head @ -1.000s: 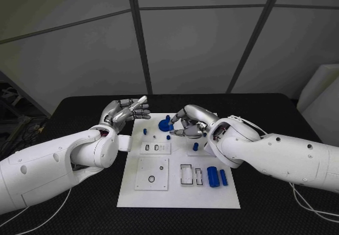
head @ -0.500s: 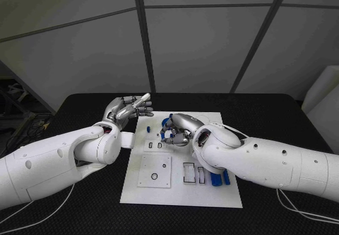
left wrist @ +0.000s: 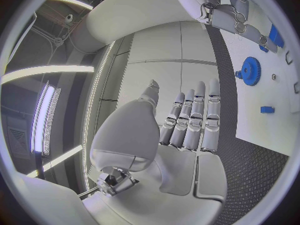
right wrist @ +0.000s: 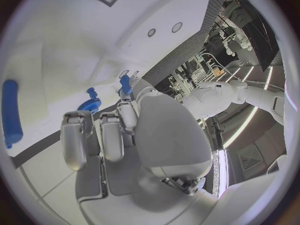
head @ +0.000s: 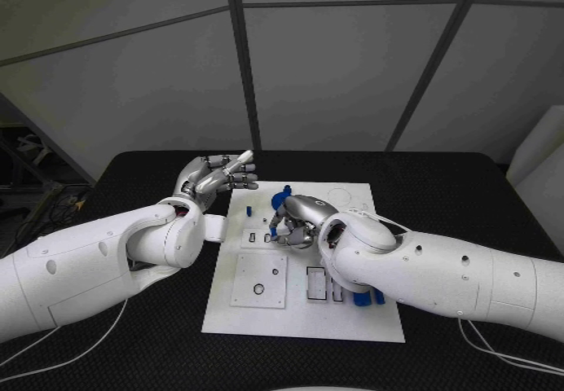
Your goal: Assemble the parts on the task board
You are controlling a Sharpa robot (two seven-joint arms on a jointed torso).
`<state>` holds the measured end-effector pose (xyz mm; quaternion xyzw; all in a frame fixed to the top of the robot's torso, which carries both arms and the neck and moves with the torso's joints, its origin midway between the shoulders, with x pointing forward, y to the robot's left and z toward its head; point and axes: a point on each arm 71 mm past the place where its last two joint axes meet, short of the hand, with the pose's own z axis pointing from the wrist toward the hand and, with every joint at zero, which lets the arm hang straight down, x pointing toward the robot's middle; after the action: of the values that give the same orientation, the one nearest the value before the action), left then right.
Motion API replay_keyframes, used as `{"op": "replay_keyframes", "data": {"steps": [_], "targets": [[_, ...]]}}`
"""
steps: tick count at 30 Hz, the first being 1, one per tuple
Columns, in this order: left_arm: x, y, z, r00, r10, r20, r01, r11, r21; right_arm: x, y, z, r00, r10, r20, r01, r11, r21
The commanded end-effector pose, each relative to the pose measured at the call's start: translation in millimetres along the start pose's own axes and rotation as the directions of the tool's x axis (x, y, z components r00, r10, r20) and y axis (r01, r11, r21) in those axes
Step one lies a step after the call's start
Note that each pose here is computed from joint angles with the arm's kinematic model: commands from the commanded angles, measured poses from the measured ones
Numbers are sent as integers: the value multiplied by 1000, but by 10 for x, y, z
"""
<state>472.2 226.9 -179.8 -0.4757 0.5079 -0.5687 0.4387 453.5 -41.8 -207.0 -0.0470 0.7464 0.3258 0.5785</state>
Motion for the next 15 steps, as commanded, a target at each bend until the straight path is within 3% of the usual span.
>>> {"op": "replay_keyframes", "data": {"steps": [1,15], "targets": [[15,-18,0,1000,2,-12,-1,1000,8,13,-10,6,999,-32,-7,32,999,5],[15,-19,-3,1000,1,-14,-1,1000,6,53,-26,31,999,-41,-21,41,999,2]]}}
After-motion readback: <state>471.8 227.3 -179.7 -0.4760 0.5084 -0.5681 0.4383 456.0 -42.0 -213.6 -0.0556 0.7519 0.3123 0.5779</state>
